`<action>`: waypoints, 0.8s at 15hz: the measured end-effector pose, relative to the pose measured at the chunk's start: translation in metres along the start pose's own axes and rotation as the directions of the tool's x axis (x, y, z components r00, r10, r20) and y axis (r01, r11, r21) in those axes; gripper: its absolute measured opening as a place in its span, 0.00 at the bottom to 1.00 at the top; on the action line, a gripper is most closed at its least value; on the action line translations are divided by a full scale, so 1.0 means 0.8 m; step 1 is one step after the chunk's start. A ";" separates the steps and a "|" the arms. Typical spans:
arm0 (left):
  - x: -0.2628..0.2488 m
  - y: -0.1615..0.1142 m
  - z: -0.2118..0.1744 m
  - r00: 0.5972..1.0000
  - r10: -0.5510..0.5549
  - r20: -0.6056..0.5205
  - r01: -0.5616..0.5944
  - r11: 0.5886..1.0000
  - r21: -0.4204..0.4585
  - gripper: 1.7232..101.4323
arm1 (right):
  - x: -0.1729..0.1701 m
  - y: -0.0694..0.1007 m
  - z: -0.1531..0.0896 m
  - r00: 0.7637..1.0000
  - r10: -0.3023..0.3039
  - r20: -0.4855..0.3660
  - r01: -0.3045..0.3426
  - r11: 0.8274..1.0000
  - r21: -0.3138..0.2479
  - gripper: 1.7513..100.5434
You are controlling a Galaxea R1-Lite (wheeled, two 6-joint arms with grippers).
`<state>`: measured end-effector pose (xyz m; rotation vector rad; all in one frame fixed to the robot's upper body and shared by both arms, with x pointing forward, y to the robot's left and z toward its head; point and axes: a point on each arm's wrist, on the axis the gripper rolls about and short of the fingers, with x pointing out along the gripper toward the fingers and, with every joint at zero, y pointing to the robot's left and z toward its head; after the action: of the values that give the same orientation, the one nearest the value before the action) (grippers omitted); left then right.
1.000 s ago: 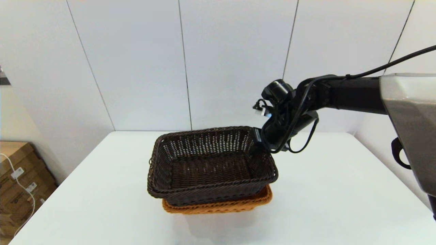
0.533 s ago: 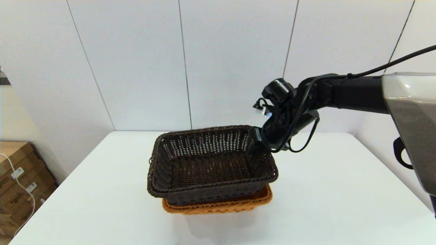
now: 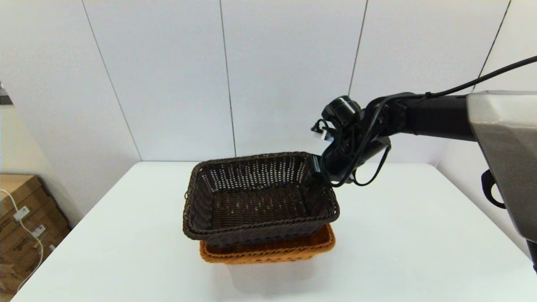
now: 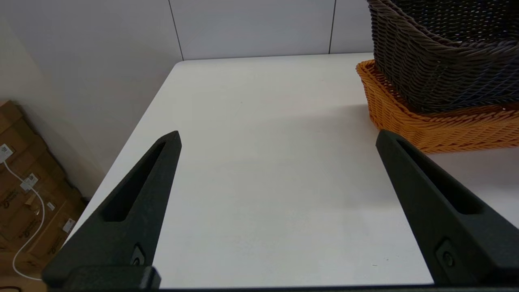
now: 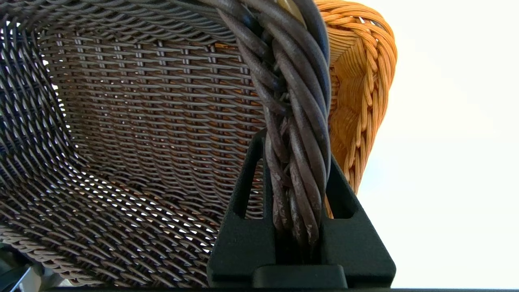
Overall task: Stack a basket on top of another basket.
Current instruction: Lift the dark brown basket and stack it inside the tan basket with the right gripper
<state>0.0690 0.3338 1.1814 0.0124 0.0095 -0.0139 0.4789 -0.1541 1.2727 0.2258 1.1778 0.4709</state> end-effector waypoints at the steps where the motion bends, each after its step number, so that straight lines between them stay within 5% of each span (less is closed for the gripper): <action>1: 0.000 0.000 0.000 1.000 0.000 0.000 0.000 1.000 0.000 0.96 | 0.002 -0.001 0.000 1.000 0.000 -0.001 0.000 1.000 0.000 0.14; 12: 0.000 0.000 0.000 1.000 0.000 0.000 0.000 1.000 0.000 0.96 | 0.023 -0.011 0.000 0.999 -0.014 -0.032 0.014 1.000 0.013 0.14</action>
<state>0.0690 0.3338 1.1814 0.0120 0.0091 -0.0139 0.4868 -0.1537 1.2540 0.2222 1.2135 0.4558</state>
